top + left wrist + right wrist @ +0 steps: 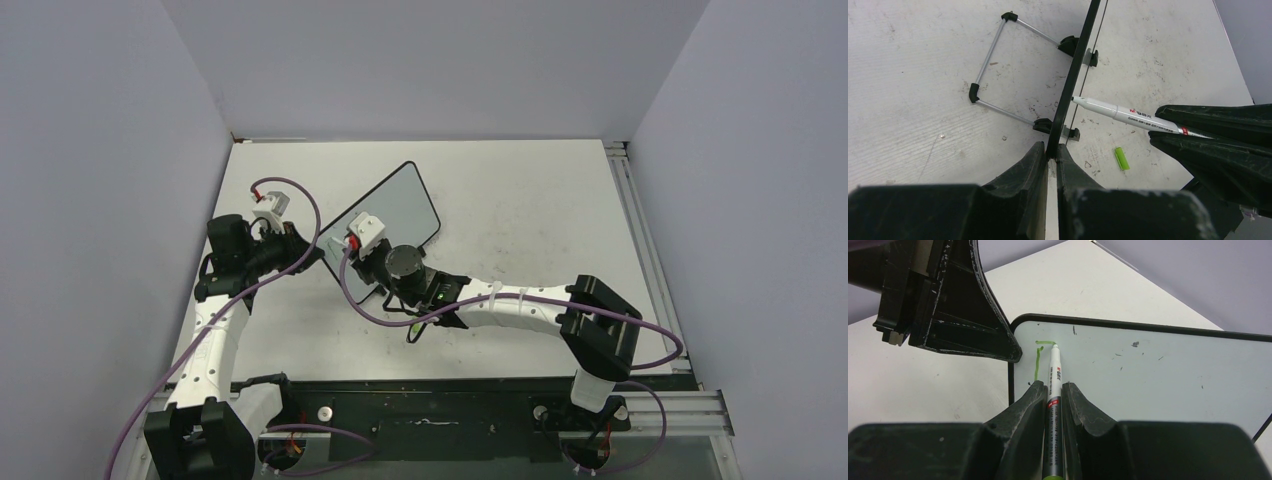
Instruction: Write a sentence on the whiteboard
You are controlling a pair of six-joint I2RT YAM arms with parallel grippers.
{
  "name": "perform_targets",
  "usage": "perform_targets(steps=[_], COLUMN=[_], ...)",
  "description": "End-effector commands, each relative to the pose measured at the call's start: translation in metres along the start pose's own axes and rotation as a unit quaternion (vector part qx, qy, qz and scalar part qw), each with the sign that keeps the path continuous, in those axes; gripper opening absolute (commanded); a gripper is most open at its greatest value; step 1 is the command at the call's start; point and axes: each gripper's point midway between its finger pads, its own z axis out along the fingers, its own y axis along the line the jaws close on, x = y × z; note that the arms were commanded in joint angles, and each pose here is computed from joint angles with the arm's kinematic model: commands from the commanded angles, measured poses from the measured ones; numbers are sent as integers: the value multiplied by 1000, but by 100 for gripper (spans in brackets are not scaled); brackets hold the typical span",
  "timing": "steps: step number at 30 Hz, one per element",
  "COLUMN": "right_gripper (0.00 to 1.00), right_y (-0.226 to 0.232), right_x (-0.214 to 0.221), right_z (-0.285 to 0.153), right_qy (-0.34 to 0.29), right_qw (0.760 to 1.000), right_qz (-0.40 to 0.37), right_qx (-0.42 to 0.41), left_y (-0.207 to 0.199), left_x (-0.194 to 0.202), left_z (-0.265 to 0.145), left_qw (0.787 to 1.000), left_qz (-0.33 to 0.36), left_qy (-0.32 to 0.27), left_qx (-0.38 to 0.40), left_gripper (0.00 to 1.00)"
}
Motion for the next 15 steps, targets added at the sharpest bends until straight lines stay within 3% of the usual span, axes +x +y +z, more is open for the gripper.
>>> perform_targets(steps=[1,15], right_gripper=[5,5], right_y=[-18,-11], right_x=[-7,-2], right_z=[-2,-7], right_qy=[-14,-9], right_qw=[999,1000], right_qz=[1,-5], right_qx=[28,22], left_y=[-14,-14], left_x=[-29,-28], left_z=[-8,-8], left_qw=[999,999], left_qz=[31,31], left_qy=[-37,-37], left_qx=[16,17], left_gripper=[0,0])
